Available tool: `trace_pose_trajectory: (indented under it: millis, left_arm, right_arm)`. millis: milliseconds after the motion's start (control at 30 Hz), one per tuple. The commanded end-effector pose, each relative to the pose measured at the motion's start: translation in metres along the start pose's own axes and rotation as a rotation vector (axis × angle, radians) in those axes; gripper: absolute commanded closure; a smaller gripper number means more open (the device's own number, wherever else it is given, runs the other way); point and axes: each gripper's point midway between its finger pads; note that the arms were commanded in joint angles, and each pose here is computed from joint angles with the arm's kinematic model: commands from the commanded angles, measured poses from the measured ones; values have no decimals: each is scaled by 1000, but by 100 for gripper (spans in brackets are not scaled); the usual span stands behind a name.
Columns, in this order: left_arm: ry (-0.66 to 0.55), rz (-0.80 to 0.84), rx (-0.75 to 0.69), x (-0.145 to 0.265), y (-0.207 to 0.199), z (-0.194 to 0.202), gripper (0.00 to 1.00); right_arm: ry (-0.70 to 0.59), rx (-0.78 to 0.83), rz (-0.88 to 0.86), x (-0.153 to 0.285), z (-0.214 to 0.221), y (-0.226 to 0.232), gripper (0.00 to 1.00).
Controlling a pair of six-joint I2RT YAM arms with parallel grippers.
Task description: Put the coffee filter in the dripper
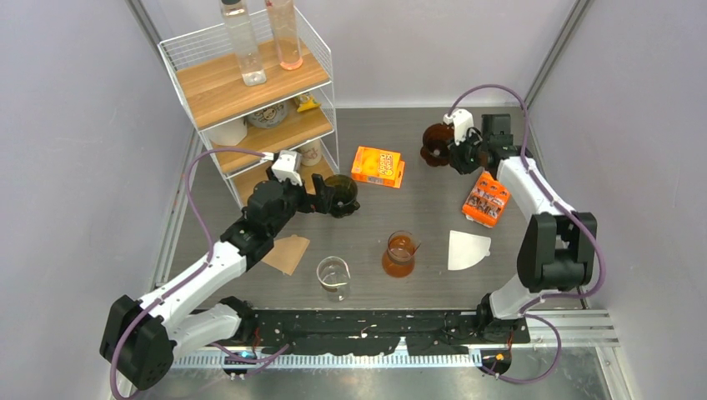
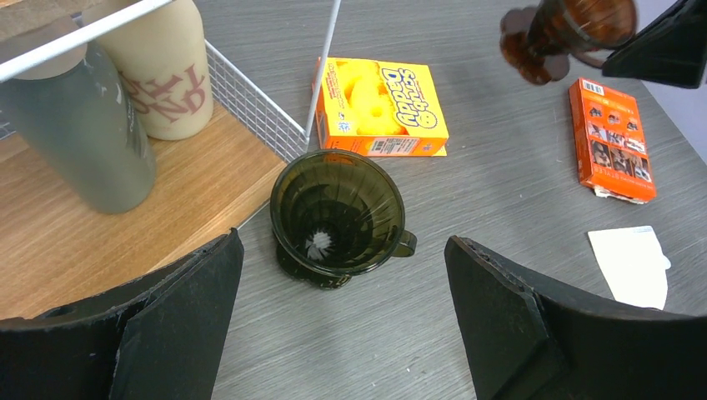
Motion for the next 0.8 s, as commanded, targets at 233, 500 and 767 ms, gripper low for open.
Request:
trace_pose_trajectory:
  millis: [233, 500, 767]
  left_arm:
    - [-83, 17, 29, 6, -10, -26, 1]
    - [-78, 23, 33, 6, -11, -24, 1]
    - [-64, 16, 43, 2, -11, -22, 1]
  right_arm:
    - [-98, -324, 257, 95, -77, 36, 95]
    - [-85, -343, 126, 139, -79, 117, 95]
    - [-10, -186, 5, 163, -77, 184, 95]
Point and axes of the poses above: each gripper's point midway between its finger pads, its own x axis back along the fingers, its own y axis along the line the jaws close on, z = x × y, and after that the axes turned 13 degrees about x, right-handed
